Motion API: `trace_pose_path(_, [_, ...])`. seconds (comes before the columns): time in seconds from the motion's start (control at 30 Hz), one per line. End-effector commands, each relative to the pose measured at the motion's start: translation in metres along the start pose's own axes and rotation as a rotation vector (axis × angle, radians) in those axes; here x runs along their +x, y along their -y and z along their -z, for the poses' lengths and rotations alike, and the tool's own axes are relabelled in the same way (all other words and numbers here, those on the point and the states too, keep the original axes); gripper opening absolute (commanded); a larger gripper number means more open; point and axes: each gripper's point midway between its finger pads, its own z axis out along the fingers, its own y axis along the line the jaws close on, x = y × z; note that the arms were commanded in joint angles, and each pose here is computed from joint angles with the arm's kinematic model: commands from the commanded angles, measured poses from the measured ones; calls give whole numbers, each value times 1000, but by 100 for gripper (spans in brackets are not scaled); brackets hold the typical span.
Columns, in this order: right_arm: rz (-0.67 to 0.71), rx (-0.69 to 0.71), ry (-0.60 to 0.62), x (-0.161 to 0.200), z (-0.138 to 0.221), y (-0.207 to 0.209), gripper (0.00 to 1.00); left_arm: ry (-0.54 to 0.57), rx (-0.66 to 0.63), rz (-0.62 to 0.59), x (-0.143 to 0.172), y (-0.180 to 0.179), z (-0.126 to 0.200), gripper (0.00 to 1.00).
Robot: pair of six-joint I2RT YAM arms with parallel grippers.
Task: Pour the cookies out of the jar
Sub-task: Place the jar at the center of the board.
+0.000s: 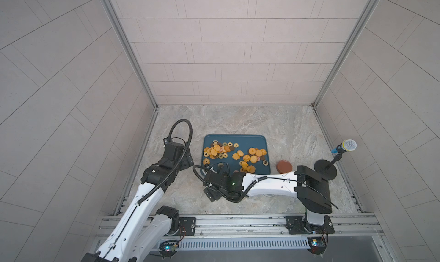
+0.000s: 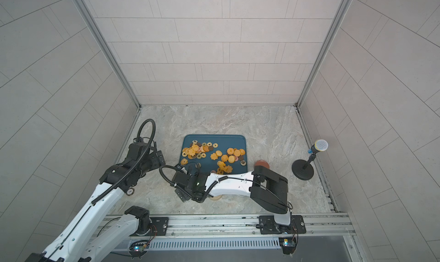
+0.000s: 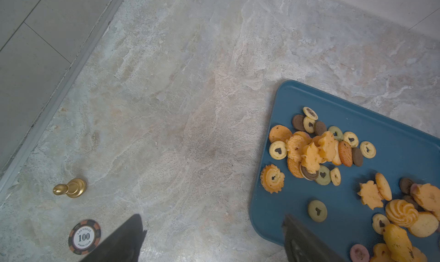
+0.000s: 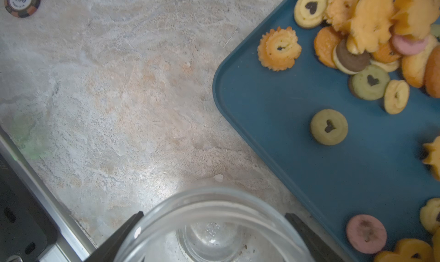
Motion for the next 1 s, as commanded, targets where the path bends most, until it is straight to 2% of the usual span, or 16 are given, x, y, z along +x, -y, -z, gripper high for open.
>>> trace_pose_path(0.0, [-8,15,1,4,6,7,100,15,10,5,-3,1,1,95])
trace_pose_path(0.17, [-10,14,16,-2,14,7,100,12,14,2,-3,2,1,95])
trace_pose_path(0.43, [3,81,58,-17,50,21,100,-1,26,-4,-1,5,-1,95])
trace_pose_path(0.73, [3,141,159,-35,126,50,100,-4,70,-13,1,13,-1,95])
trace_pose_path(0.87, [-36,239,264,-38,171,88,100,-7,92,-22,2,17,-1,94])
trace_pose_path(0.97, [-68,365,332,-33,209,130,100,1,117,-22,1,21,0,95])
